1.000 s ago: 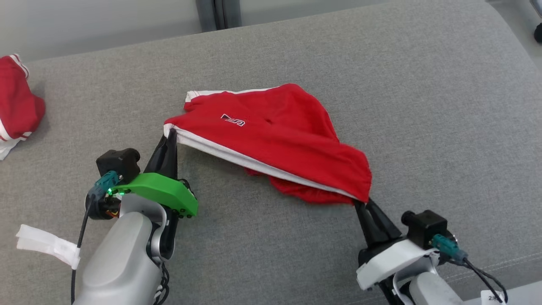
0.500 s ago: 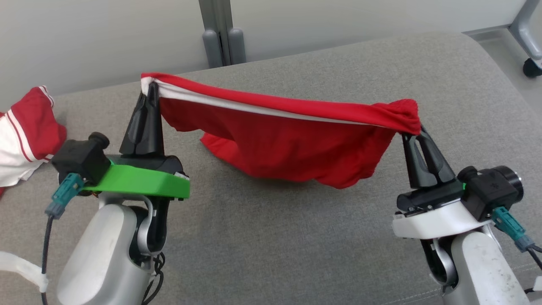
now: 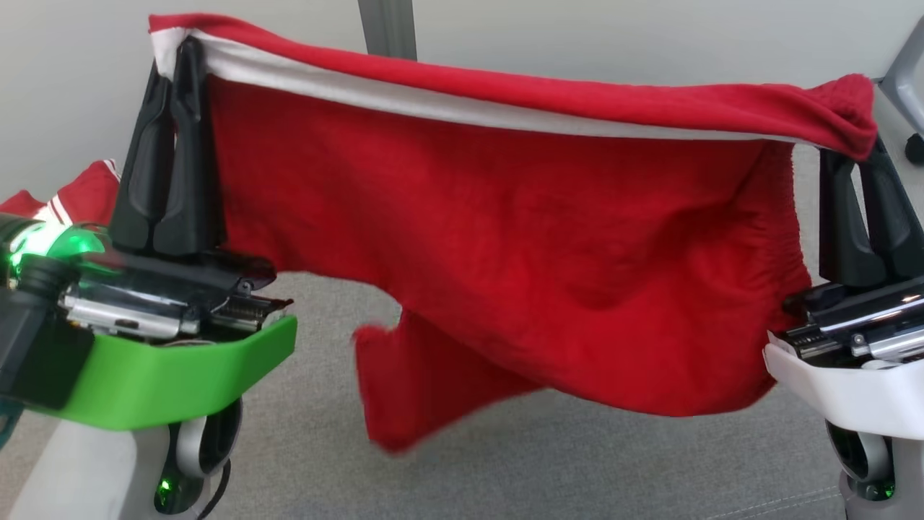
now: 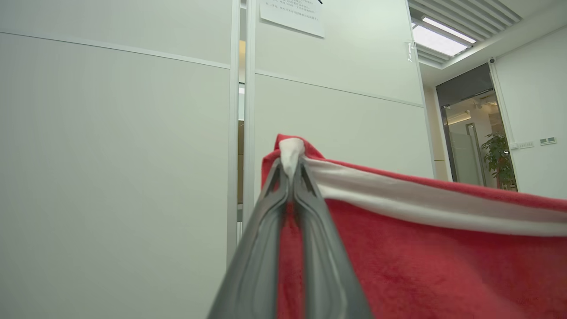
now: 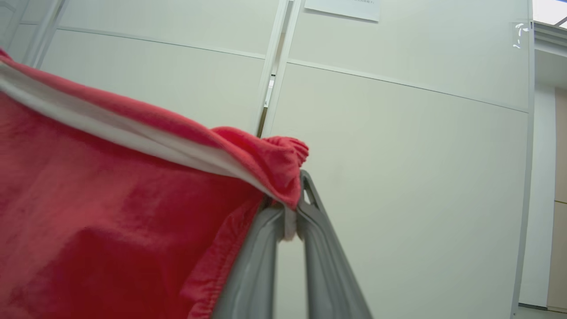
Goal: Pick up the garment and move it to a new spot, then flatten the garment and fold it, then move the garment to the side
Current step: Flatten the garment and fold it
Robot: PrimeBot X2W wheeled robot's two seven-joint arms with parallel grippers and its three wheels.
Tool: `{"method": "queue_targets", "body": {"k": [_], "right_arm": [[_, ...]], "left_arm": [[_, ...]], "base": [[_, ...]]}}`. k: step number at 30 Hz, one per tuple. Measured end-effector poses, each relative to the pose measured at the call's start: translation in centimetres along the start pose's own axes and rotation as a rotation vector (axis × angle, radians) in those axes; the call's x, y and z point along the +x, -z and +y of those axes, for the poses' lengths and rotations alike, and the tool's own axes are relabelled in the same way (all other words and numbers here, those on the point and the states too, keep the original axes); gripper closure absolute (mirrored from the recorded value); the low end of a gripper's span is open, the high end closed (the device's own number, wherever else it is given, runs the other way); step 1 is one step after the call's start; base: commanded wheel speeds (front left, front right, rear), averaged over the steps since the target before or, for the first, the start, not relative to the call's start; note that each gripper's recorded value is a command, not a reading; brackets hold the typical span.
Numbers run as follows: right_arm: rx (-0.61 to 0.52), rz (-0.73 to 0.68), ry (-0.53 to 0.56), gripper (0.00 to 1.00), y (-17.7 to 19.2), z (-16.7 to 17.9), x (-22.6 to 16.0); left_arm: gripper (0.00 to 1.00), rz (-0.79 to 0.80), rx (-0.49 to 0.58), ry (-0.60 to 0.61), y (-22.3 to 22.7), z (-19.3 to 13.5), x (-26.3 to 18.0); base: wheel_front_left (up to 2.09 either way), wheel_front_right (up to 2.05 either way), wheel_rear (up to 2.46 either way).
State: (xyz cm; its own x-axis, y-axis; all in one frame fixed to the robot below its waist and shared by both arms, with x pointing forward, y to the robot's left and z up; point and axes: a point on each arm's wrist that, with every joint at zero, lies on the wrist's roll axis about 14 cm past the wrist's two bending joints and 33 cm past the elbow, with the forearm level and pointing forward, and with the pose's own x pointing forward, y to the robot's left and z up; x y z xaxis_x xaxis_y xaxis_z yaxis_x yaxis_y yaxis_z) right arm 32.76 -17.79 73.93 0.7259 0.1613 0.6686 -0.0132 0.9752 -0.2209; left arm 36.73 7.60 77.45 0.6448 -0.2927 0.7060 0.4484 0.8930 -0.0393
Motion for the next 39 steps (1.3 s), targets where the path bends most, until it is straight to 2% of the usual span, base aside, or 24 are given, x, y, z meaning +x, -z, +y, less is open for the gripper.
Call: {"method": "queue_targets", "body": {"k": [4, 8, 11, 14, 18, 21, 25, 30, 33, 39], "right_arm": [[0.035, 0.069, -0.031, 1.0, 2.4, 0.6, 0.6], [0.093, 0.212, -0.082, 1.0, 8.6, 1.5, 2.1], [0.112, 0.278, -0.127, 1.0, 12.8, 2.4, 4.5], [0.093, 0.283, -0.166, 1.0, 15.7, 2.9, 8.1], [0.086, 0.235, -0.187, 1.0, 17.6, 4.0, 13.3], [0.113, 0.28, -0.193, 1.0, 20.7, 5.3, 14.8], [0.122, 0.454, -0.269, 1.0, 27.4, 8.5, 12.0], [0.161, 0.64, -0.34, 1.0, 33.5, 11.8, 6.5], [0.203, 0.694, -0.355, 1.0, 35.0, 13.1, 4.1], [0.267, 0.686, -0.366, 1.0, 34.2, 14.5, 1.5]], "left_arm": [[1.0, 0.093, 0.02, -0.008, 2.5, 1.1, 0.6], [1.0, 0.218, -0.026, -0.044, 7.3, 3.4, 1.6], [1.0, 0.25, -0.012, -0.041, 10.0, 5.0, 3.4], [1.0, 0.262, -0.007, -0.046, 12.6, 6.6, 5.8], [1.0, 0.234, 0.035, -0.086, 14.7, 9.4, 9.3], [1.0, 0.266, 0.045, -0.105, 17.5, 10.5, 10.0], [1.0, 0.368, 0.007, -0.11, 22.8, 10.7, 7.7], [1.0, 0.545, -0.077, -0.217, 28.8, 12.6, 0.1], [1.0, 0.607, -0.105, -0.263, 30.5, 13.0, -3.4], [1.0, 0.666, -0.157, -0.332, 31.3, 12.7, -8.3]], "base": [[0.0, 0.0, 0.0], [0.0, 0.0, 0.0], [0.0, 0.0, 0.0], [0.0, 0.0, 0.0], [0.0, 0.0, 0.0], [0.0, 0.0, 0.0], [0.0, 0.0, 0.0], [0.0, 0.0, 0.0], [0.0, 0.0, 0.0], [0.0, 0.0, 0.0]]}}
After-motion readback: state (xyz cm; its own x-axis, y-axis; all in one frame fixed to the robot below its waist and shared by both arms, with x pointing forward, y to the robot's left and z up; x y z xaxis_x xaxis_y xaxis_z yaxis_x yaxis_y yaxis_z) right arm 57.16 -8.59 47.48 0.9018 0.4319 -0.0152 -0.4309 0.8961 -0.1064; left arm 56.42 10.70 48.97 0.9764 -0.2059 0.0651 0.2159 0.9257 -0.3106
